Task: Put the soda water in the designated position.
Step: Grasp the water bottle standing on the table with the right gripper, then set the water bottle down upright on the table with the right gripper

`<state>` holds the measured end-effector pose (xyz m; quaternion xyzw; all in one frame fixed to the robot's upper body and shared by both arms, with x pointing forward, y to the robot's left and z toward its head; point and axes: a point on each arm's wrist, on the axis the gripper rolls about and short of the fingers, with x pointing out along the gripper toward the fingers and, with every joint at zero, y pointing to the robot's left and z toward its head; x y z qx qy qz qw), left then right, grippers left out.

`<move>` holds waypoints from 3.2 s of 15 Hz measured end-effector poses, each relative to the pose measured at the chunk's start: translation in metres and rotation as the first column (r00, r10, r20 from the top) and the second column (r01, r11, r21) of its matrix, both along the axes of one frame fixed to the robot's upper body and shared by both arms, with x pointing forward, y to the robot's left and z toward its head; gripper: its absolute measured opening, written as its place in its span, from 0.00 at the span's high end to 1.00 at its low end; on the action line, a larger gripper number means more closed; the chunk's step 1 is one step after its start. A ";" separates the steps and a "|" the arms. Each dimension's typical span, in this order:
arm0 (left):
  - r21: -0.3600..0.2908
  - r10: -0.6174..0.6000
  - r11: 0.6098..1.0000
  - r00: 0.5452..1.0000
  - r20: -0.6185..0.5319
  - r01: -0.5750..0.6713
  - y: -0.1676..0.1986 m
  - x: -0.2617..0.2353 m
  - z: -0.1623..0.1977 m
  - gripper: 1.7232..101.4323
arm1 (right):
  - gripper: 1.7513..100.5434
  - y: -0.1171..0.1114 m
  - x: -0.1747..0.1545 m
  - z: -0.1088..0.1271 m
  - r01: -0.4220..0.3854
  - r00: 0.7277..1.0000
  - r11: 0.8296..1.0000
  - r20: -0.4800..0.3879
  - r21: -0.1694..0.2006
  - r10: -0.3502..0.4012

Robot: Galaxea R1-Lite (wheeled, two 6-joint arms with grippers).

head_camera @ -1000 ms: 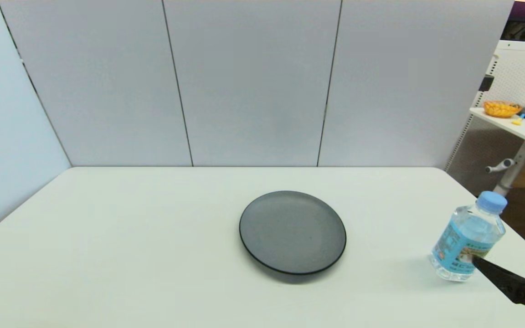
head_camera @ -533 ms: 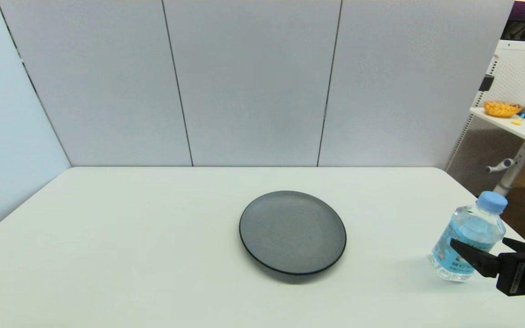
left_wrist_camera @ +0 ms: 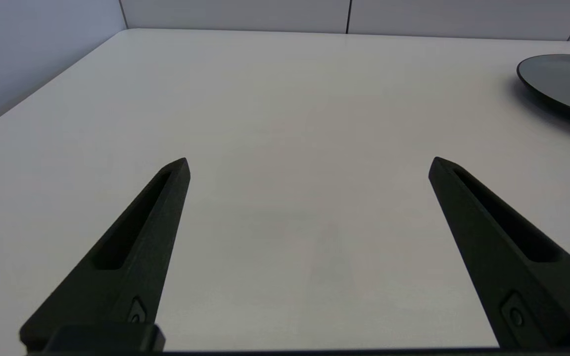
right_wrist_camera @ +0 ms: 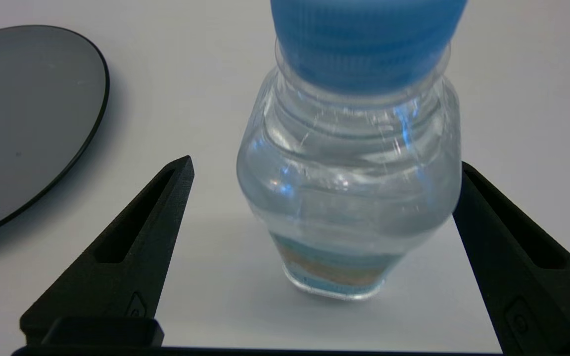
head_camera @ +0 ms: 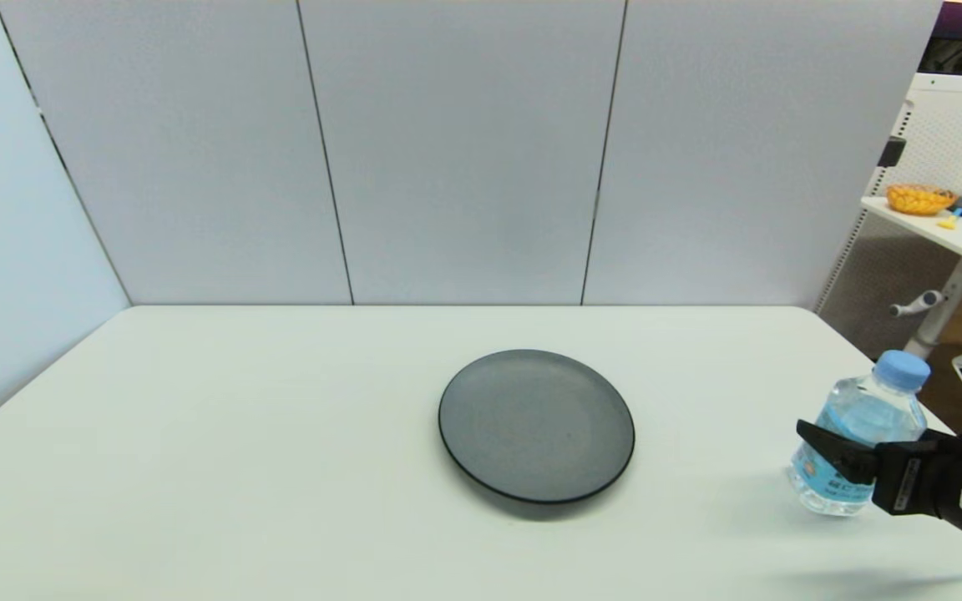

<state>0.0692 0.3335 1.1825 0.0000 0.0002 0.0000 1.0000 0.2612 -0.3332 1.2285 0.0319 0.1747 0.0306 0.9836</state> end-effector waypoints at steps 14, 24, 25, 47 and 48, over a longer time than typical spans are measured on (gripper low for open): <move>0.000 0.000 1.000 1.000 0.000 0.000 0.000 0.000 0.000 0.04 | 0.03 0.006 0.023 -0.002 -0.025 0.997 0.999 0.080 0.028 0.023; 0.000 0.000 1.000 1.000 0.000 0.000 0.000 0.000 0.000 0.04 | 0.03 0.006 0.032 -0.008 -0.024 0.995 0.999 0.101 0.030 0.021; 0.000 0.000 1.000 1.000 0.000 0.000 0.000 0.000 0.000 0.04 | 0.03 0.006 0.032 -0.006 -0.024 0.994 0.999 0.111 0.030 0.021; 0.000 0.000 1.000 1.000 0.000 0.000 0.000 0.000 0.000 0.04 | 0.44 0.006 0.031 -0.001 -0.023 0.991 0.999 0.134 0.037 0.017; 0.000 0.000 1.000 1.000 0.000 0.000 0.000 0.000 0.000 0.04 | 0.44 0.006 0.031 0.001 -0.027 0.990 0.999 0.142 0.039 0.021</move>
